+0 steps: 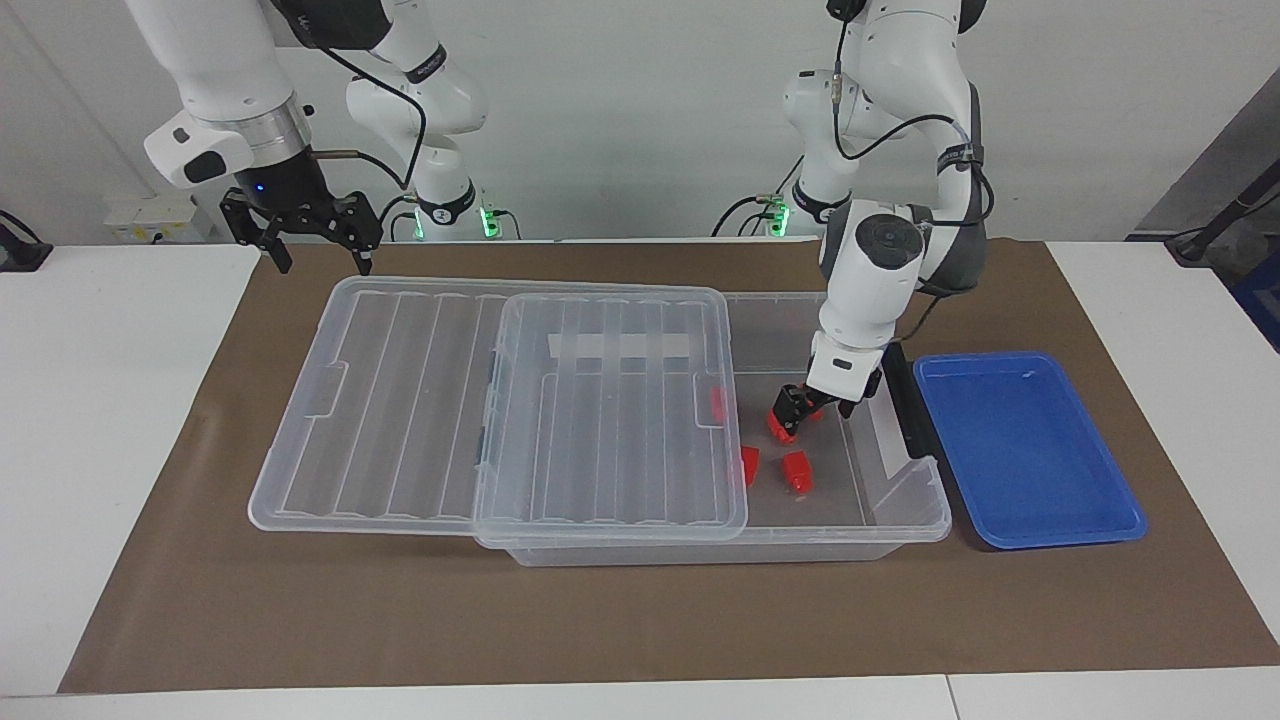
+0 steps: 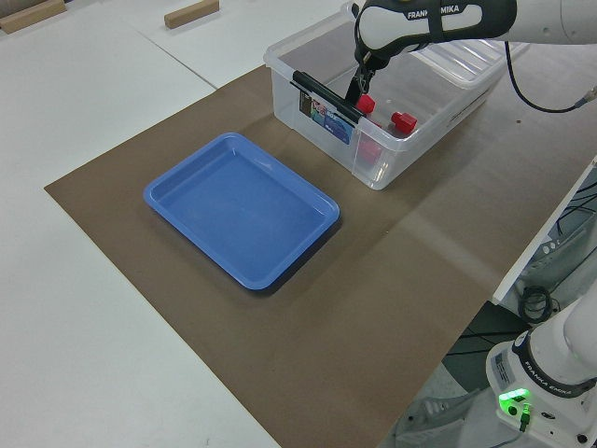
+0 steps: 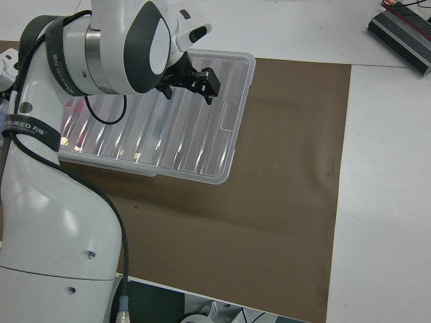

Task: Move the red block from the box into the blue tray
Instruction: 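Reach the left gripper into the box toward the red blocks, then grasp a red block with the left gripper and lift it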

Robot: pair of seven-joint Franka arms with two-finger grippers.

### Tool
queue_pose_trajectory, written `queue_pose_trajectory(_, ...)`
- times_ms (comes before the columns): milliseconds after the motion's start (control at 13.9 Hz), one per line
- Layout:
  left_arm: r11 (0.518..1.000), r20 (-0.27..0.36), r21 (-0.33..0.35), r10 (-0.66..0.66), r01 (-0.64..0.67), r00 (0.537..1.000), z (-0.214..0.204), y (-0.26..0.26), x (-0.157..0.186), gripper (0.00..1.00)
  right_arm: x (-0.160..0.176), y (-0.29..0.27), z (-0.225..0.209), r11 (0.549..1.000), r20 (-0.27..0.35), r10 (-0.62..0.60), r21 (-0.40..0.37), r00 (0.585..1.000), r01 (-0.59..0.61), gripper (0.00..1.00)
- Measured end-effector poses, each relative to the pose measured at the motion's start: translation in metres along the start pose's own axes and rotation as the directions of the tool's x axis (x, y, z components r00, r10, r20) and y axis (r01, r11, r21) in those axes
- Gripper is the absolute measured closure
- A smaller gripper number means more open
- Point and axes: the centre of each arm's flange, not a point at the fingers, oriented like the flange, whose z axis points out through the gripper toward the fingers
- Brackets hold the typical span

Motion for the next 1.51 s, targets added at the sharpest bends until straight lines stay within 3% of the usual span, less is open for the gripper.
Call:
queue_pose_trajectory(358, 0.999, 0.000, -0.007, -0.037, 0.037, 0.999, 0.037, 0.000, -0.026, 0.00, -0.001, 0.010, 0.003, 1.000, 0.023, 0.018, -0.002, 1.000, -0.018, 0.00)
queue_pose_trajectory(1506, 0.998, 0.005, -0.014, -0.064, 0.064, 0.998, 0.064, 0.016, -0.063, 0.02, -0.001, 0.010, 0.004, 1.000, 0.024, 0.020, -0.002, 1.000, -0.019, 0.00)
